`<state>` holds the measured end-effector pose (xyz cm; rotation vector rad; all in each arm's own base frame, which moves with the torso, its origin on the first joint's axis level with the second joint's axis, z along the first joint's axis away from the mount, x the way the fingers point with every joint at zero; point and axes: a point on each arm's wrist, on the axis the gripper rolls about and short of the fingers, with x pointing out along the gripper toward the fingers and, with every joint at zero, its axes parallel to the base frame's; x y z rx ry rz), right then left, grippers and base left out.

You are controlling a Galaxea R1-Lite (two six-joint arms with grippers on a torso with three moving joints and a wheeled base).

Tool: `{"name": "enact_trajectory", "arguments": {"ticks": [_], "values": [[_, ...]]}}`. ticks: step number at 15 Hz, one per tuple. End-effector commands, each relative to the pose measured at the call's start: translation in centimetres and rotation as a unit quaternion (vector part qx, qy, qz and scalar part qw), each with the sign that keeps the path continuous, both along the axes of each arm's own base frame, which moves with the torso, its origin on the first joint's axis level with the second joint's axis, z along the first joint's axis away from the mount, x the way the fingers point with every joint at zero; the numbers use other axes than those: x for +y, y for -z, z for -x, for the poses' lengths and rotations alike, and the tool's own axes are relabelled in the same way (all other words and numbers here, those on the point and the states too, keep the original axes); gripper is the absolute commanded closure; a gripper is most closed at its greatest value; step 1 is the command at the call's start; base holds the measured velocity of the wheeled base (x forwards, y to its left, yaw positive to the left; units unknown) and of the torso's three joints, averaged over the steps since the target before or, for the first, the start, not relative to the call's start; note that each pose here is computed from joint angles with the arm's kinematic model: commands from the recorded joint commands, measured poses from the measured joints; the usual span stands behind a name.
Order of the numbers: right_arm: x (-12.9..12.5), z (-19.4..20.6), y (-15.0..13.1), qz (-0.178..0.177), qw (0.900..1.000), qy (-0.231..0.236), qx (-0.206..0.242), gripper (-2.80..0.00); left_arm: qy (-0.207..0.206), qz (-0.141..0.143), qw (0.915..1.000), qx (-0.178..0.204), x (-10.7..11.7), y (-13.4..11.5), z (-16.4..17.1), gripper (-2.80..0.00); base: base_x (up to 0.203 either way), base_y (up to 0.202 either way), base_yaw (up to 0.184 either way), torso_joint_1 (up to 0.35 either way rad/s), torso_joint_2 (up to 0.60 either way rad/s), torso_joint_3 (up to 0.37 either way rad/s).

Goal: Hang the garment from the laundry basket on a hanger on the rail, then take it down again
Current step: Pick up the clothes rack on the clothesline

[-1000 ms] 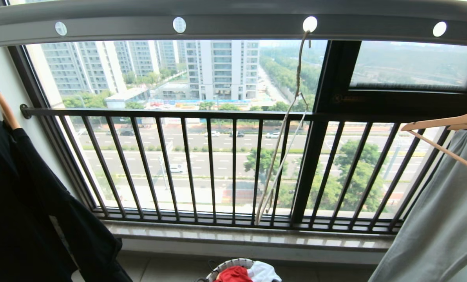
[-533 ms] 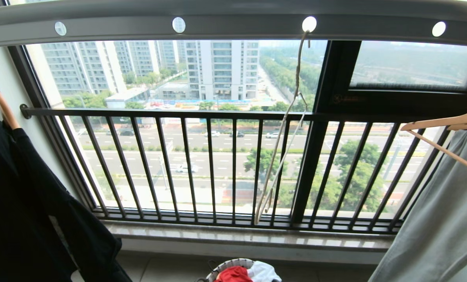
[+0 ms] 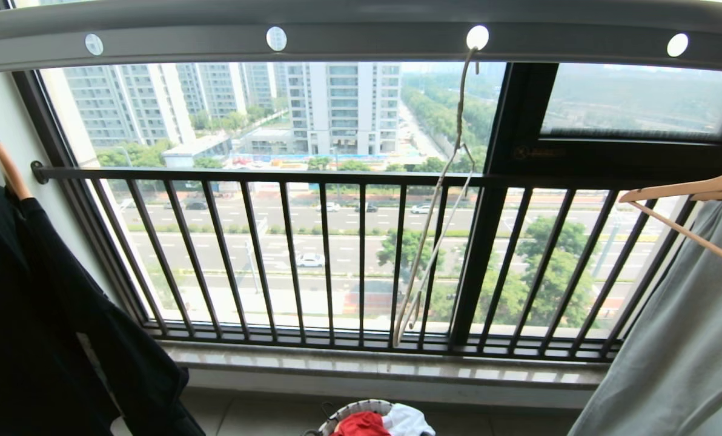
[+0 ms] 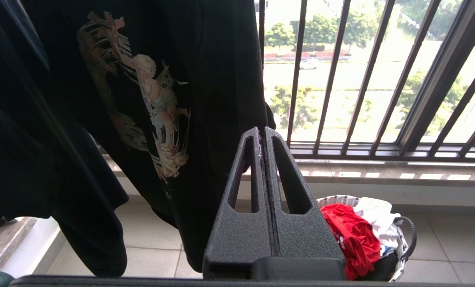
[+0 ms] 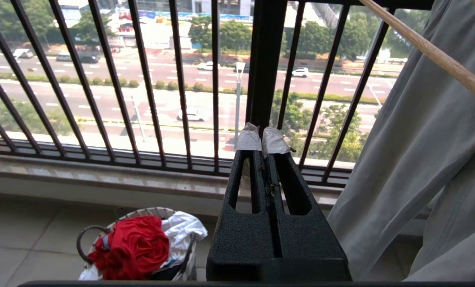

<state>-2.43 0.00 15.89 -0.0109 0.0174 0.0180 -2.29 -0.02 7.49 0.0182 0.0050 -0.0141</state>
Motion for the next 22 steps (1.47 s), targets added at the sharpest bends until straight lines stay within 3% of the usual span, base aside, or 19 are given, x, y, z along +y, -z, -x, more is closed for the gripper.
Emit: {"name": "enact_trajectory", "arguments": {"ticks": [1, 6, 8, 10, 15, 22], "values": [[0.1, -2.7, -3.3, -0.007, 0.999, -0.014, 0.047, 0.0, 0.0, 0.0, 1.0, 0.001, 0.0, 0.0, 0.0, 0.0, 0.0, 0.0, 0.0, 0.0, 0.0, 0.0], [0.5, -9.4, -10.8, -0.055, 0.991, -0.073, 0.093, 0.0, 0.0, 0.0, 1.0, 0.001, 0.0, 0.0, 0.0, 0.0, 0.0, 0.0, 0.0, 0.0, 0.0, 0.0], [1.2, -12.0, -13.7, -0.091, 0.98, -0.142, 0.104, 0.0, 0.0, 0.0, 1.0, 0.001, 0.0, 0.0, 0.0, 0.0, 0.0, 0.0, 0.0, 0.0, 0.0, 0.0], [2.5, -14.0, -14.9, -0.1, 0.966, -0.208, 0.12, 0.0, 0.0, 0.0, 1.0, 0.001, 0.0, 0.0, 0.0, 0.0, 0.0, 0.0, 0.0, 0.0, 0.0, 0.0], [6.5, -19.0, -16.8, -0.088, 0.946, -0.275, 0.147, 0.0, 0.0, 0.0, 1.0, 0.001, 0.0, 0.0, 0.0, 0.0, 0.0, 0.0, 0.0, 0.0, 0.01, 0.0], [14.3, -19.4, -17.8, -0.034, 0.944, -0.285, 0.161, 0.0, 0.0, 0.0, 1.0, 0.001, 0.0, 0.0, 0.0, 0.0, 0.0, 0.0, 0.0, 0.0, 0.0, 0.0]]}}
